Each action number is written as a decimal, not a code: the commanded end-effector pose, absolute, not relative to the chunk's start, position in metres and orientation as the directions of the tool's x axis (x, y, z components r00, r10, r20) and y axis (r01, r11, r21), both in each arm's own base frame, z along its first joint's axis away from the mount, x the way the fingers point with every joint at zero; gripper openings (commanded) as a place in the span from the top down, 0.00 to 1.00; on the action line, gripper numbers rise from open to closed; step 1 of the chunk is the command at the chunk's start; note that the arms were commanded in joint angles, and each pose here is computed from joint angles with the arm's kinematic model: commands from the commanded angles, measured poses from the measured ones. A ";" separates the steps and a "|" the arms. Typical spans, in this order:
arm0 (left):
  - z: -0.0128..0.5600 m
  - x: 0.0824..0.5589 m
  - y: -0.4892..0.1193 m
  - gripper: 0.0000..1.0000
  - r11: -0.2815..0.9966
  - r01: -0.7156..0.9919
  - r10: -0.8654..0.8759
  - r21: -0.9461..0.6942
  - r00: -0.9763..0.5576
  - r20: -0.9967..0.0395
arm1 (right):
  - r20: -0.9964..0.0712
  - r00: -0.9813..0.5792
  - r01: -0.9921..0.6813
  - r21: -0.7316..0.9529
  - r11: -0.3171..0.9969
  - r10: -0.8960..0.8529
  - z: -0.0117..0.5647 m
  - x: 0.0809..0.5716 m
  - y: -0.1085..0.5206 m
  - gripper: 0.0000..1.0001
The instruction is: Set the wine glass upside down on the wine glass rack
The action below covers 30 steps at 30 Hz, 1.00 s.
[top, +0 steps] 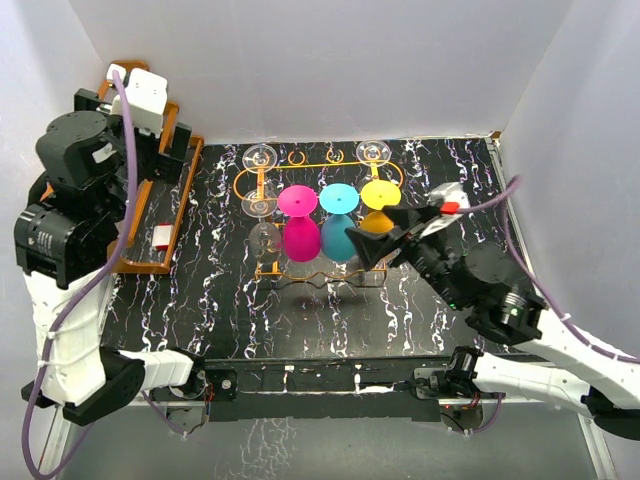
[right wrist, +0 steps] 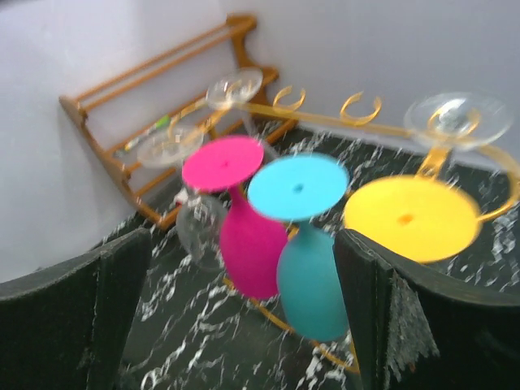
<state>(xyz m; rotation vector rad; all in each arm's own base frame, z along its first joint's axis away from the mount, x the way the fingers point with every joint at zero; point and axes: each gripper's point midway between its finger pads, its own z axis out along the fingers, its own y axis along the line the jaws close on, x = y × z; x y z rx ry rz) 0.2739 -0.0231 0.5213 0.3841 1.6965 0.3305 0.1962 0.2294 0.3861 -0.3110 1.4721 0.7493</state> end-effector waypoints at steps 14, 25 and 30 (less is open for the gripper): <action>0.397 0.317 0.000 0.03 0.982 0.120 0.190 0.147 -0.585 -0.789 | -0.970 0.130 0.097 0.219 0.971 0.206 0.445 0.362 0.000 0.01; 0.365 0.323 0.029 0.03 0.988 -0.040 0.087 0.146 -0.638 -0.765 | -0.793 0.014 0.228 0.596 0.770 0.609 0.353 0.384 -0.094 0.00; 0.356 0.319 0.038 0.03 0.982 -0.108 0.051 0.155 -0.640 -0.766 | -0.683 0.012 0.401 0.672 0.623 0.730 0.269 0.356 -0.088 0.01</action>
